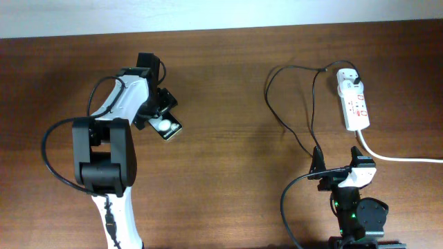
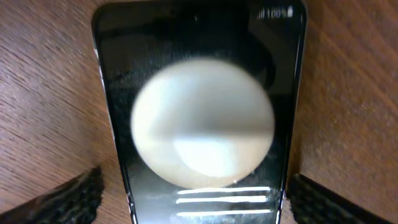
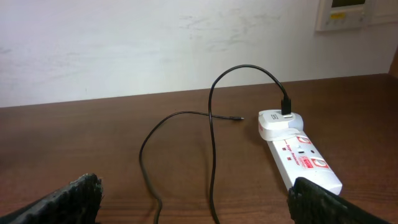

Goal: Plug charger to phone and switch on socket
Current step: 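Lower the left gripper and close it on the phone's sides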

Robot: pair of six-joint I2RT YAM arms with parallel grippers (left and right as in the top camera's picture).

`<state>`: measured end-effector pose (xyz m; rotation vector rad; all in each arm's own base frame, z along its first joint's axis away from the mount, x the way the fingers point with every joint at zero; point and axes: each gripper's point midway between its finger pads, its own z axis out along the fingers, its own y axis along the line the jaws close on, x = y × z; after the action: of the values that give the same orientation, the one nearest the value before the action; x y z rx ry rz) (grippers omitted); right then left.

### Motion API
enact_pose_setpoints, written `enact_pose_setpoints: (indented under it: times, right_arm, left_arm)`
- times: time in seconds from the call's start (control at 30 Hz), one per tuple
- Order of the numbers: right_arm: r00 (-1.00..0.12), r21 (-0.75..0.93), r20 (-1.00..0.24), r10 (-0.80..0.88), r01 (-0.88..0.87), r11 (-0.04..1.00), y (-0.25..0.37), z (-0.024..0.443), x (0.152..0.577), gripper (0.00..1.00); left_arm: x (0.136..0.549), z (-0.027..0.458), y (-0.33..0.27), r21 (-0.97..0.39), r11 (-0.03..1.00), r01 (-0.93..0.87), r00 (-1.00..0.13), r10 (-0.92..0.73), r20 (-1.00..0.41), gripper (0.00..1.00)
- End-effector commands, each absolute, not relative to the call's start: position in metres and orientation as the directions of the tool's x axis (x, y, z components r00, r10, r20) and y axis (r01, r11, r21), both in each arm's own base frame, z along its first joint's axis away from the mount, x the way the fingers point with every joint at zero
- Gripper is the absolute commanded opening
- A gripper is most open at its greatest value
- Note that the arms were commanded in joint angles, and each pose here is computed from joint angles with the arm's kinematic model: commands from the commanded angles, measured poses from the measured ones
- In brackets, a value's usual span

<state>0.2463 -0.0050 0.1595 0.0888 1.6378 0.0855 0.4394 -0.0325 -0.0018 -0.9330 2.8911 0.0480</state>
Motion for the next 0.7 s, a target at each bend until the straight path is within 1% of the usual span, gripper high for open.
enact_pose_setpoints:
  times: [0.0, 0.07, 0.1, 0.17, 0.23, 0.27, 0.33, 0.4, 0.57, 0.63, 0.67]
  right_arm:
    - [-0.071, 0.114, -0.991, 0.113, -0.001, 0.994, -0.003, 0.158, 0.246, 0.98]
    - [-0.071, 0.114, -0.991, 0.113, -0.001, 0.994, -0.003, 0.158, 0.246, 0.99]
    - [-0.071, 0.114, -0.991, 0.113, -0.001, 0.994, -0.003, 0.158, 0.246, 0.98]
    - [-0.071, 0.114, -0.991, 0.113, -0.001, 0.994, -0.003, 0.158, 0.246, 0.99]
    - [-0.071, 0.114, -0.991, 0.113, -0.001, 0.994, -0.003, 0.158, 0.246, 0.98]
    - [-0.071, 0.114, -0.991, 0.113, -0.001, 0.994, -0.003, 0.158, 0.246, 0.99]
    - [-0.071, 0.114, -0.991, 0.113, -0.001, 0.994, -0.003, 0.158, 0.246, 0.98]
    - [-0.071, 0.114, -0.991, 0.113, -0.001, 0.994, -0.003, 0.158, 0.246, 0.98]
    - [-0.071, 0.114, -0.991, 0.113, -0.001, 0.994, -0.003, 0.158, 0.246, 0.99]
    - [-0.071, 0.114, -0.991, 0.113, -0.001, 0.994, -0.003, 0.158, 0.246, 0.98]
    - [-0.071, 0.114, -0.991, 0.113, -0.001, 0.994, -0.003, 0.158, 0.246, 0.99]
  left_arm:
    - [0.406, -0.035, -0.039, 0.056, 0.828, -0.557, -0.829, -0.559, 0.02, 0.89]
    - [0.406, -0.036, -0.039, 0.056, 0.829, -0.557, -0.829, -0.558, 0.021, 0.84]
    - [0.406, -0.036, -0.039, 0.054, 0.829, -0.557, -0.829, -0.558, 0.019, 0.79]
    - [0.407, -0.036, -0.039, 0.052, 0.829, -0.557, -0.829, -0.558, 0.017, 0.77]
    - [0.408, -0.036, -0.039, 0.049, 0.829, -0.557, -0.829, -0.558, 0.013, 0.72]
    - [0.41, -0.036, -0.04, 0.045, 0.829, -0.557, -0.83, -0.558, 0.007, 0.71]
    - [0.412, -0.036, -0.043, 0.027, 0.856, -0.517, -0.856, -0.517, 0.007, 0.68]
    - [0.415, -0.036, -0.051, -0.001, 0.905, -0.425, -0.905, -0.425, 0.008, 0.67]
    - [0.416, -0.036, -0.075, -0.016, 0.978, -0.206, -0.978, -0.206, -0.007, 0.69]
    - [0.42, -0.036, -0.084, -0.022, 0.984, -0.174, -0.984, -0.175, -0.025, 0.72]
    - [0.422, -0.036, -0.086, -0.026, 0.985, -0.171, -0.985, -0.172, -0.035, 0.75]
